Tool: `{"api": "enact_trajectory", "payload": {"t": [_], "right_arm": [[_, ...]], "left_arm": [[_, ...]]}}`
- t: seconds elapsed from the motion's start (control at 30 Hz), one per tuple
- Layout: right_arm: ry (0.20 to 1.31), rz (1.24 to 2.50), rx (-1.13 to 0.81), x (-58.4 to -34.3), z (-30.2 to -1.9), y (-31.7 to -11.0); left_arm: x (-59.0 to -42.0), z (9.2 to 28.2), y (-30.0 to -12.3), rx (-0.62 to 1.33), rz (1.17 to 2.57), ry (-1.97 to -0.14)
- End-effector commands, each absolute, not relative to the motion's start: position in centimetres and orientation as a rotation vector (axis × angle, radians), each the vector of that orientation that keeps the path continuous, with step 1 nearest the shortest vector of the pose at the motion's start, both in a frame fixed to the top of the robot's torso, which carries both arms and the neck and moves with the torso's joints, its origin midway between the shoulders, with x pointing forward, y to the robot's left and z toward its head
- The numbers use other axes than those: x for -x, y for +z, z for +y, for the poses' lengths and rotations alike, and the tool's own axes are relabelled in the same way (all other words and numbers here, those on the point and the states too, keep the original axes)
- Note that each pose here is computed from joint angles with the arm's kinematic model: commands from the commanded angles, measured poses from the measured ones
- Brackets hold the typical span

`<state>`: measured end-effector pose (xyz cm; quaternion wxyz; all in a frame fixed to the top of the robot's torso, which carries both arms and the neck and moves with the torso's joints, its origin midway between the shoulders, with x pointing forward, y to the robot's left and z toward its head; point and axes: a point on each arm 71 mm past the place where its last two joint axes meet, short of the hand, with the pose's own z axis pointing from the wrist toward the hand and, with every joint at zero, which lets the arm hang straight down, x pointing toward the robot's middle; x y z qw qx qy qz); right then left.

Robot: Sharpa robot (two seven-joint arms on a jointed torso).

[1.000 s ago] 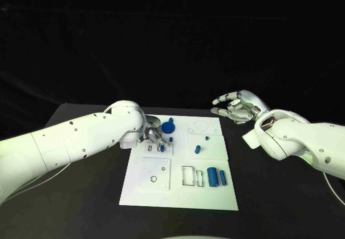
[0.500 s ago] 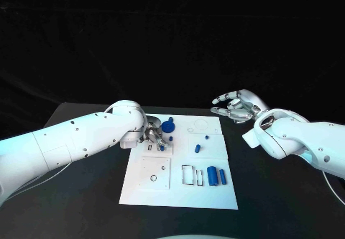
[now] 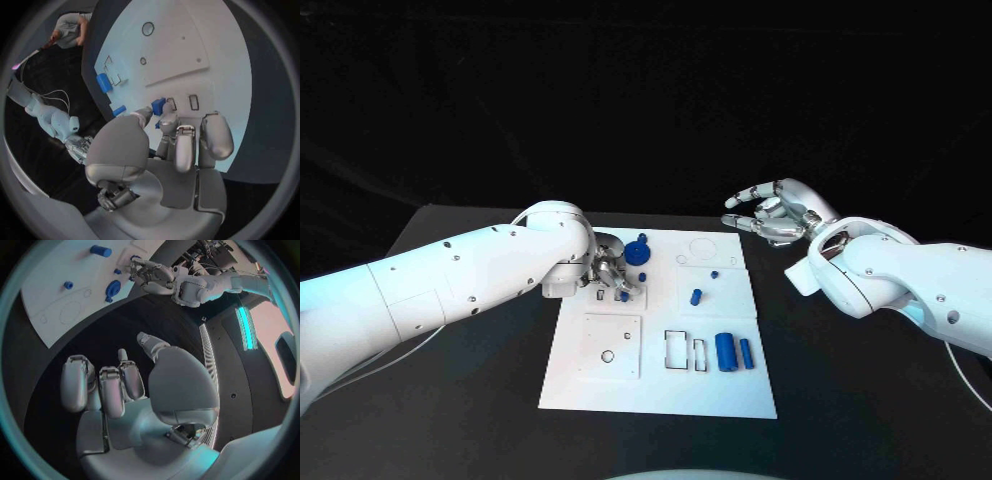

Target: Assemble the parts on the task board

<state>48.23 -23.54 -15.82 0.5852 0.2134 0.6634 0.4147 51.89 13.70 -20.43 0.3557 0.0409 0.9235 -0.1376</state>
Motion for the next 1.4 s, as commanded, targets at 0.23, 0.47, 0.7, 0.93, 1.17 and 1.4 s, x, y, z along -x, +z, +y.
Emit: {"api": "enact_trajectory", "payload": {"t": [0.23,0.47,0.7,0.93,1.17,1.4], "right_arm": [[0.974,1.561,-0.49,-48.2,-23.4,-16.0],[0.974,1.561,-0.491,-48.2,-23.4,-16.0],[0.974,1.561,-0.493,-48.2,-23.5,-16.0],[0.972,1.56,-0.495,-48.2,-23.6,-16.1],[0.969,1.56,-0.499,-48.3,-23.8,-16.2],[0.966,1.56,-0.502,-48.3,-24.0,-16.2]], "left_arm": [[-51.7,13.7,-20.6,-0.07,2.433,-0.401],[-51.7,14.1,-20.7,-0.006,2.446,-0.445],[-51.7,14.5,-20.5,0.062,2.427,-0.484],[-51.6,15.1,-20.1,0.125,2.375,-0.511],[-51.3,15.5,-19.8,0.158,2.301,-0.52],[-50.8,15.7,-20.3,0.125,2.259,-0.485]]}}
